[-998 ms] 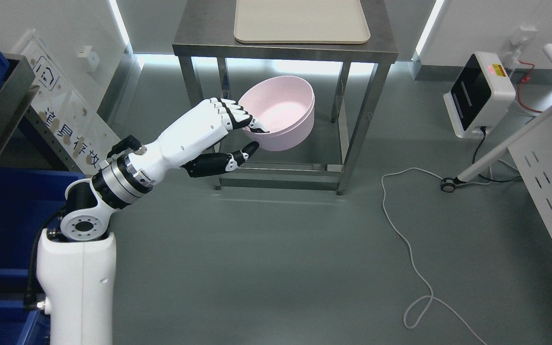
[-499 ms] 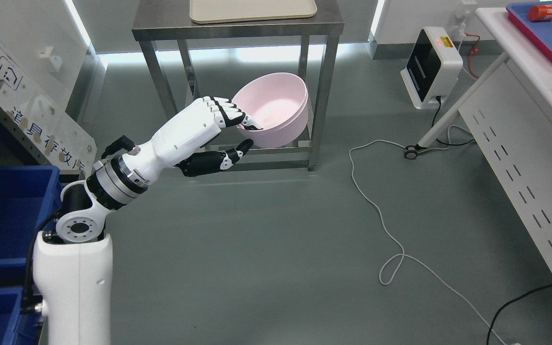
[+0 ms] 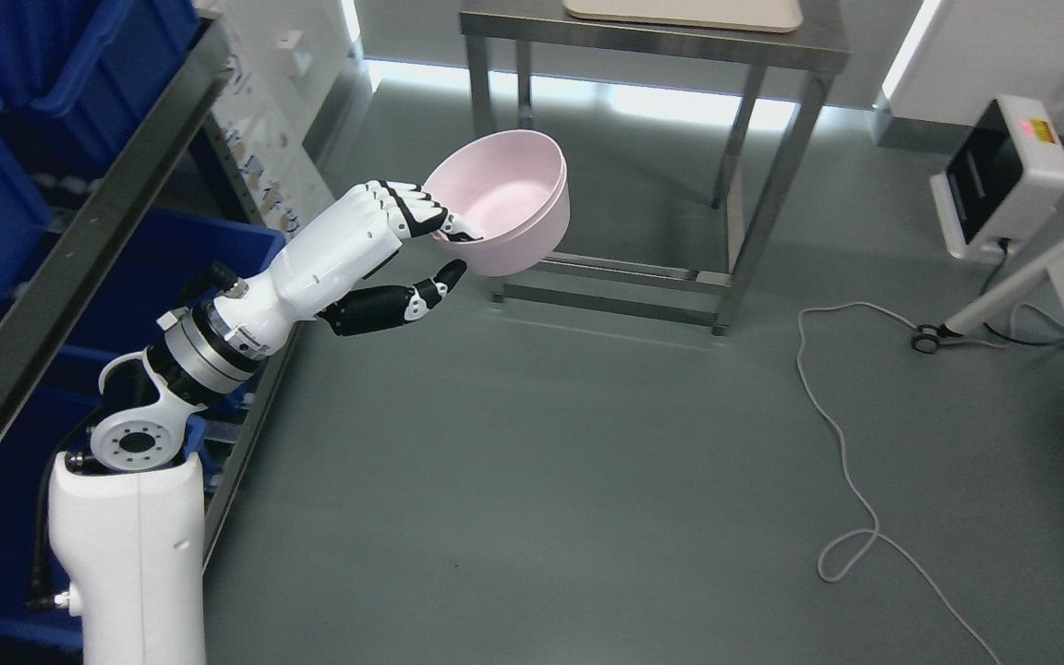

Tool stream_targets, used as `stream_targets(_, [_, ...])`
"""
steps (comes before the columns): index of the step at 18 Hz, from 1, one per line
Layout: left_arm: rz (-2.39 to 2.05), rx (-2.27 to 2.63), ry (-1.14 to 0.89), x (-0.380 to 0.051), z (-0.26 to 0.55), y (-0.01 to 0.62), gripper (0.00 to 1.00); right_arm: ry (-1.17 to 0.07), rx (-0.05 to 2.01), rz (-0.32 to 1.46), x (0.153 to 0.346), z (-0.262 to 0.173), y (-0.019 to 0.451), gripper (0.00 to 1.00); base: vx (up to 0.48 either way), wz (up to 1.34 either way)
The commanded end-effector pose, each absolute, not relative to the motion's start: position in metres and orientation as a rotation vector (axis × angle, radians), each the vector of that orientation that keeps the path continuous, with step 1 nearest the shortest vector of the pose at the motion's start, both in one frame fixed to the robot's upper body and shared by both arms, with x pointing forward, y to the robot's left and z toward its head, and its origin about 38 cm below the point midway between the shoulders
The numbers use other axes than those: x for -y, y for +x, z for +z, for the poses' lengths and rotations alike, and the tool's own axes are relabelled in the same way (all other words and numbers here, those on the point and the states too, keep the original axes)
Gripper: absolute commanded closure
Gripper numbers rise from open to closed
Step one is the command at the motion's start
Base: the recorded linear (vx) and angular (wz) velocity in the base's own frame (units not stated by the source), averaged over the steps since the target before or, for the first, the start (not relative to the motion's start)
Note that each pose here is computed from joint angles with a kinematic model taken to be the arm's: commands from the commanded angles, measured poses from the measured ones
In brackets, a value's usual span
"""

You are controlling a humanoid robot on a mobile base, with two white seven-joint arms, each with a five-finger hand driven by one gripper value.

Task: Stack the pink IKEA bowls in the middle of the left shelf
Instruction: 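Turn toward the blue bin shelf holding the bowls in the left hand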

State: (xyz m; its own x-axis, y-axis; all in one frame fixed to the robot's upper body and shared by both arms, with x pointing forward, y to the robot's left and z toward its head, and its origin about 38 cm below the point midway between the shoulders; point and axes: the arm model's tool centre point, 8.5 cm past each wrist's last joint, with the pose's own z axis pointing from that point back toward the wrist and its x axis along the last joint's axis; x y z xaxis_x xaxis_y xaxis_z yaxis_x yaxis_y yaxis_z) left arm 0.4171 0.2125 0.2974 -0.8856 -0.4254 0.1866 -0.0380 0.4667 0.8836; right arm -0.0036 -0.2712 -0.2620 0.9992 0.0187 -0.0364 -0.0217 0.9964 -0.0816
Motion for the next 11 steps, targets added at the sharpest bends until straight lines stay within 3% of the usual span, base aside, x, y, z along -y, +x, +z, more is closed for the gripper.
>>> stream_targets(1, [-1.376, 2.33, 0.446, -0.229, 0.304, 0.418, 0.94, -0.099, -0.029, -0.012, 0.282, -0.261, -0.011, 0.0, -0.113, 0.67])
stream_targets(11, [-1.434, 2.425, 0.553, -0.222, 0.364, 0.426, 0.94, -0.099, -0.03, -0.012, 0.282, -0.261, -0.011, 0.0, -0.106, 0.79])
